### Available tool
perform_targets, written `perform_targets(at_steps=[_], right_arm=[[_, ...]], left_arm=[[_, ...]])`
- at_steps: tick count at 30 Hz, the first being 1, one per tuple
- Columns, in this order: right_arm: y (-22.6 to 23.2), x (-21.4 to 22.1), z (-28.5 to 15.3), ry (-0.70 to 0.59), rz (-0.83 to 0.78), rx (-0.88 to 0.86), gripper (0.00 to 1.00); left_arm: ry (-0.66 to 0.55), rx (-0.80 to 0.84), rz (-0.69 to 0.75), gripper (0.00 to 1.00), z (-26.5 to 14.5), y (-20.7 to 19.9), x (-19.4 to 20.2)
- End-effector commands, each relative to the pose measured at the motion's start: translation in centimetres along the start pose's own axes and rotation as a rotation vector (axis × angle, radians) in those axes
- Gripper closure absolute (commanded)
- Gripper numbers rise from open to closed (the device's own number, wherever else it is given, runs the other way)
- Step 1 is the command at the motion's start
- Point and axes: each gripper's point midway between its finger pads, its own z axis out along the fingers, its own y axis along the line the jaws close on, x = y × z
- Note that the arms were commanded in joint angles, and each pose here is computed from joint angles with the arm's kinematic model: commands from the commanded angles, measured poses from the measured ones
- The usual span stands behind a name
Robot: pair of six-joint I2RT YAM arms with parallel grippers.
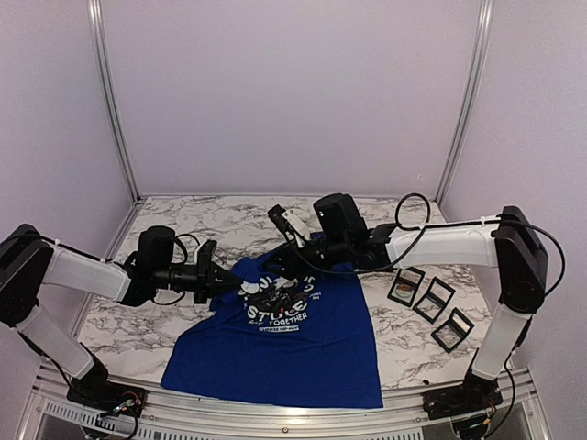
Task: Remove the brooch from the garment
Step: Open the brooch with the crumpled clothing, then pass from the left arm to the right
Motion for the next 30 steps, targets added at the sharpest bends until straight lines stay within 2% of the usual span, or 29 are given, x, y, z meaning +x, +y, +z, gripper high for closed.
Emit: perform_targets(at_steps=[1, 9, 18, 25, 30], right_arm=[[0.7, 1.3, -0.6, 0.007, -0.077, 0.013, 0.65], [3.3, 1.8, -3.2, -0.112, -0.364, 0.204, 0.68], [5.6, 2.7, -3.0, -0.231, -0.669, 0.364, 0.72], [6.2, 2.1, -1.9, -0.276, -0.773, 0.427, 0.72], [5.9, 2.3, -0.3, -0.255, -0.807, 0.437, 0.73]], left_arm=[[-0.001, 0.019, -0.074, 1.0, -0.5, 0.5, 0.6], [-0.013, 0.08, -0.168, 1.0, -0.5, -1.1, 0.0], [0.005, 0.079, -0.286, 1.0, -0.6, -2.1, 0.0], [0.006, 0.095, -0.307, 1.0, -0.9, -3.0, 0.1], [0.01, 0.108, -0.296, 1.0, -0.9, -3.7, 0.2]])
